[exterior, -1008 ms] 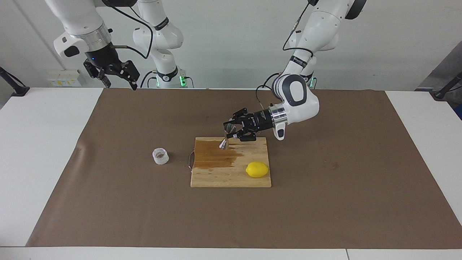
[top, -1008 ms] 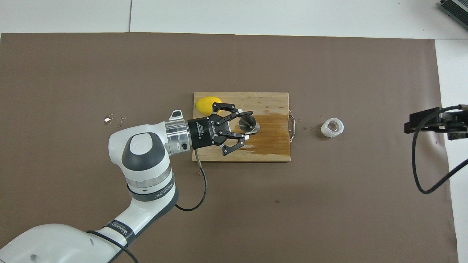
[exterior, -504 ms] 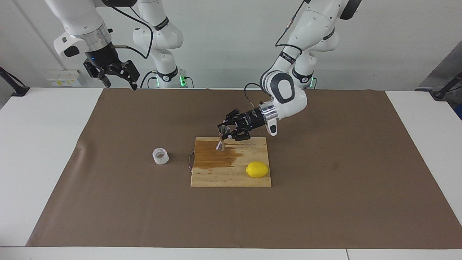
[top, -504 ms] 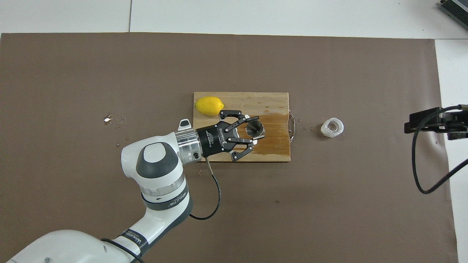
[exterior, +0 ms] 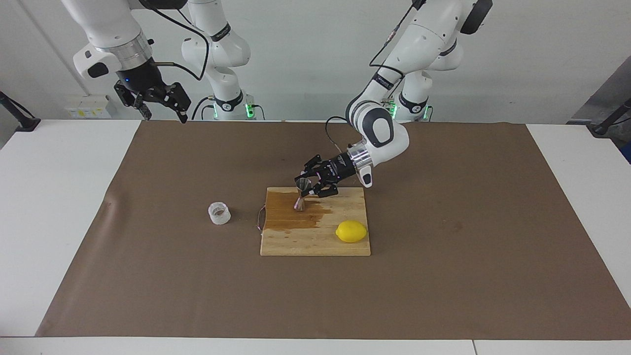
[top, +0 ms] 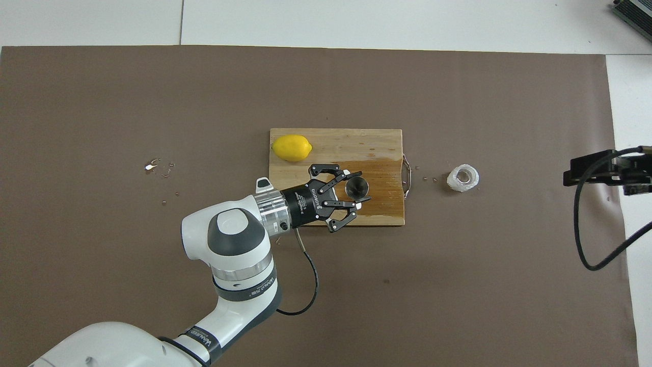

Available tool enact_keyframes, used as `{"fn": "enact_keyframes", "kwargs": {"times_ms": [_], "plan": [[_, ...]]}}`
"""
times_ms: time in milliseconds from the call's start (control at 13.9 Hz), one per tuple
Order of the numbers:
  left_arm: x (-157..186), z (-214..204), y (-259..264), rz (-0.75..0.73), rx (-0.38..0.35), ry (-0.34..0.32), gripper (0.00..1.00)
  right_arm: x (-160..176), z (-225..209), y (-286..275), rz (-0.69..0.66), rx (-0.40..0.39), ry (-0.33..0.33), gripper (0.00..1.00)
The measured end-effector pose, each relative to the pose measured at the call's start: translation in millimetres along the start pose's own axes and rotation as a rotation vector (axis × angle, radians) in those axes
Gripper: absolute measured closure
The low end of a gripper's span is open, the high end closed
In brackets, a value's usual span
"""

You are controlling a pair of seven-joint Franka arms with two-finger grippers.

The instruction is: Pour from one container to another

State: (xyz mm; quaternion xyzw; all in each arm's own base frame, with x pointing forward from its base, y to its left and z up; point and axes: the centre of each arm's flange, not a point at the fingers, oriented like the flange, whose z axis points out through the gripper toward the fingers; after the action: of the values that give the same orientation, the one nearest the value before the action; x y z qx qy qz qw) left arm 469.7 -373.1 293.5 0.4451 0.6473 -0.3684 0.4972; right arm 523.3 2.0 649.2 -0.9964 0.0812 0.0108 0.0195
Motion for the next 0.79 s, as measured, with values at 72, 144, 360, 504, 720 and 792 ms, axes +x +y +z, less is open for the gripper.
{"fn": "enact_keyframes", "kwargs": {"times_ms": [72, 144, 360, 504, 720, 792], "plan": [[-1.5, 0.9, -0.1, -0.001, -0.002, -0.004, 0.48, 0.0, 0.0, 0.0, 0.0, 0.0, 0.0, 0.0], [-3.4, 1.7, 0.1, 0.0, -0.005, -0.004, 0.48, 0.0, 0.0, 0.0, 0.0, 0.0, 0.0, 0.0], [-3.6, 3.2, -2.9, 0.002, -0.008, 0.011, 0.48, 0.0, 0.0, 0.0, 0.0, 0.0, 0.0, 0.0], [-3.9, 3.9, -3.7, 0.006, -0.013, 0.024, 0.48, 0.0, 0.0, 0.0, 0.0, 0.0, 0.0, 0.0], [-6.2, 5.4, -3.9, 0.015, -0.037, 0.067, 0.48, -0.2, -0.3, 1.1, 0.002, 0.0, -0.001, 0.0], [-7.7, 6.4, -4.2, 0.018, -0.043, 0.075, 0.48, -0.9, -1.6, 1.2, 0.002, 0.0, 0.002, 0.0]]}}
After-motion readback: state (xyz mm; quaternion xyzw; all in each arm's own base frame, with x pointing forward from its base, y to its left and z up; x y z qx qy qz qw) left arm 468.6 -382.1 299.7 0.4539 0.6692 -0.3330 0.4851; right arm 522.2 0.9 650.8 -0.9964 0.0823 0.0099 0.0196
